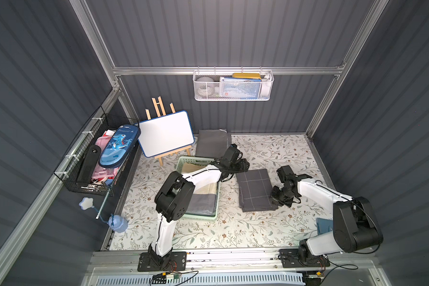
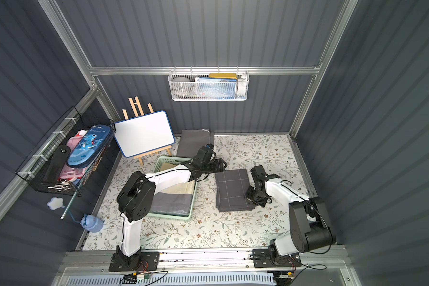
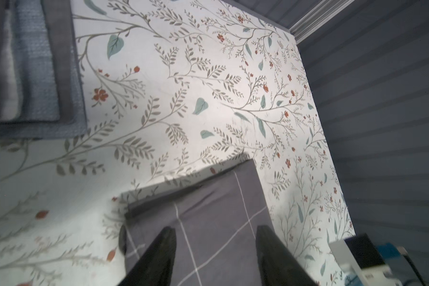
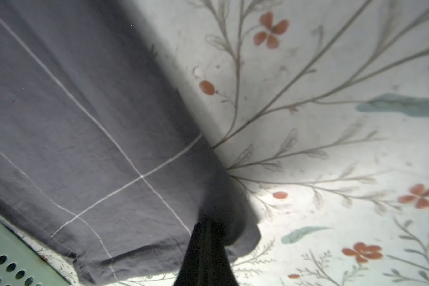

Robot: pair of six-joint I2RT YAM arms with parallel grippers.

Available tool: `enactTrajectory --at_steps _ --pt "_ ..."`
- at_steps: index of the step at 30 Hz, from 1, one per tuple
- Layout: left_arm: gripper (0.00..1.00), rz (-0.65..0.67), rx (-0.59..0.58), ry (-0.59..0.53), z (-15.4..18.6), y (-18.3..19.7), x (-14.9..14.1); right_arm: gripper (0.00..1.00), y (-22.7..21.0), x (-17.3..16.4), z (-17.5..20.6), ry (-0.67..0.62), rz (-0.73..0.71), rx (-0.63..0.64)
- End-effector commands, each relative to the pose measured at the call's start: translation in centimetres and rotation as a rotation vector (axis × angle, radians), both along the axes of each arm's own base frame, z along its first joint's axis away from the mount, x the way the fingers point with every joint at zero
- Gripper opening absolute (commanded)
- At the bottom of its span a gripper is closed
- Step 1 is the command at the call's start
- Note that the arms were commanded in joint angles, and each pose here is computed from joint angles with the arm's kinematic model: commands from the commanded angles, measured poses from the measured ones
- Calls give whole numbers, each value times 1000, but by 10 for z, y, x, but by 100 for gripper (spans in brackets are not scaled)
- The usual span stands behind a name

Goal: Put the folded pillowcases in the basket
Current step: Move the pillowcase to the center of the board.

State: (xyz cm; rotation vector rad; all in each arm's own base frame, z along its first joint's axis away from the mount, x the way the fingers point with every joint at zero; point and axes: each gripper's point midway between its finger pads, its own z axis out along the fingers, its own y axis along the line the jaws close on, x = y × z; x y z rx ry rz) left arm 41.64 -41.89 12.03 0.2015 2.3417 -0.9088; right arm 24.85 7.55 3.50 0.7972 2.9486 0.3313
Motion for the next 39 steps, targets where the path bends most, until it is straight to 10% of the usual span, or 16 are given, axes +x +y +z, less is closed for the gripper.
enactTrajectory --at_steps 1,8,16,39 --pt "56 40 31 25 -9 1 9 3 -7 -11 -2 66 38 -35" --pt "68 75 94 58 -32 12 8 7 -18 -26 -2 80 28 -49" --pt "79 113 249 81 -62 29 12 51 -25 -30 20 -11 23 -74" --pt "56 -40 284 173 -116 32 -16 58 -8 -17 -14 44 41 6"
